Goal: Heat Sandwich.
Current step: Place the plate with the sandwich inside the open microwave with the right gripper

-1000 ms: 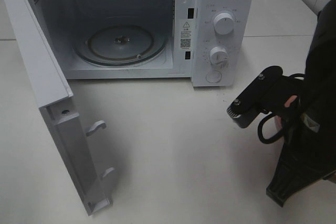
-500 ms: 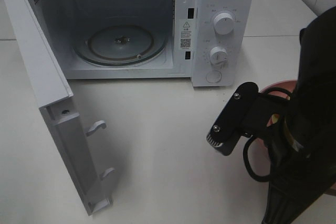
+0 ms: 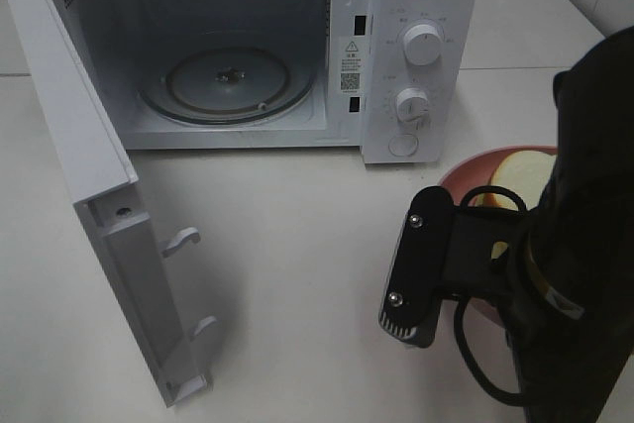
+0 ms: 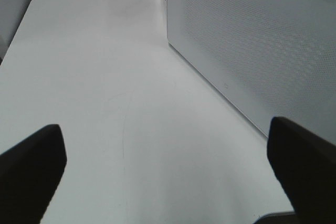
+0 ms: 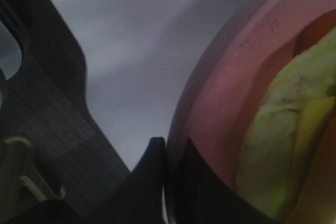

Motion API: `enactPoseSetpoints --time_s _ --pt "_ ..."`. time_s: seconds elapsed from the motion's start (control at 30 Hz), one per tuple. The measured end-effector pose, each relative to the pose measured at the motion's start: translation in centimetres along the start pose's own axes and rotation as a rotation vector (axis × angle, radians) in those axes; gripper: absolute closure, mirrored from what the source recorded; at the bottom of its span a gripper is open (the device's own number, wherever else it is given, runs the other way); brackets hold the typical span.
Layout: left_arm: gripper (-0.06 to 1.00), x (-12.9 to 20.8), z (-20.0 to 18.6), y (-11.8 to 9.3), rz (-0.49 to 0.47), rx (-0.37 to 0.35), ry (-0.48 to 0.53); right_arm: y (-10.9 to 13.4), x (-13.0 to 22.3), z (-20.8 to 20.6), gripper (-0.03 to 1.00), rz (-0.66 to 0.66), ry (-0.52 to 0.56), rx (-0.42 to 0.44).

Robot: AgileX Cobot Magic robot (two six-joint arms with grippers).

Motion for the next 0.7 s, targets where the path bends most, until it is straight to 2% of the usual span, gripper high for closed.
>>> enactPoseSetpoints --time_s 0.13,0.33,0.43,0.7 --pt "-0.04 0.0 0.0 0.0 0.0 0.0 0.0 -0.6 -0.1 0.0 0.93 -0.094 -0.002 0.033" --pt "-0.04 0.0 0.0 0.0 0.0 0.0 0.0 -0.9 -1.3 -0.1 0.93 -0.256 -0.06 0.057" --pt "-0.04 0.0 0.0 0.0 0.0 0.0 0.0 -0.9 -2.2 -0.1 0.93 -0.313 -0.106 0.065" --pt "-0.04 0.0 0.0 0.0 0.0 0.0 0.0 -1.4 -2.6 -0.2 0.93 -0.401 -0.123 0.098"
Point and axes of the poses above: a point on each arm's last joint axis where the gripper is mounted, z pointing out along that axis toward the gripper, y along the wrist's bending axis when the last joint is at zero, x = y × z, the point moved 10 cm from there along z, pointing out along that axis toward the gripper, and after that the axes turned 6 degrees about -z, right-handed, at the moved point
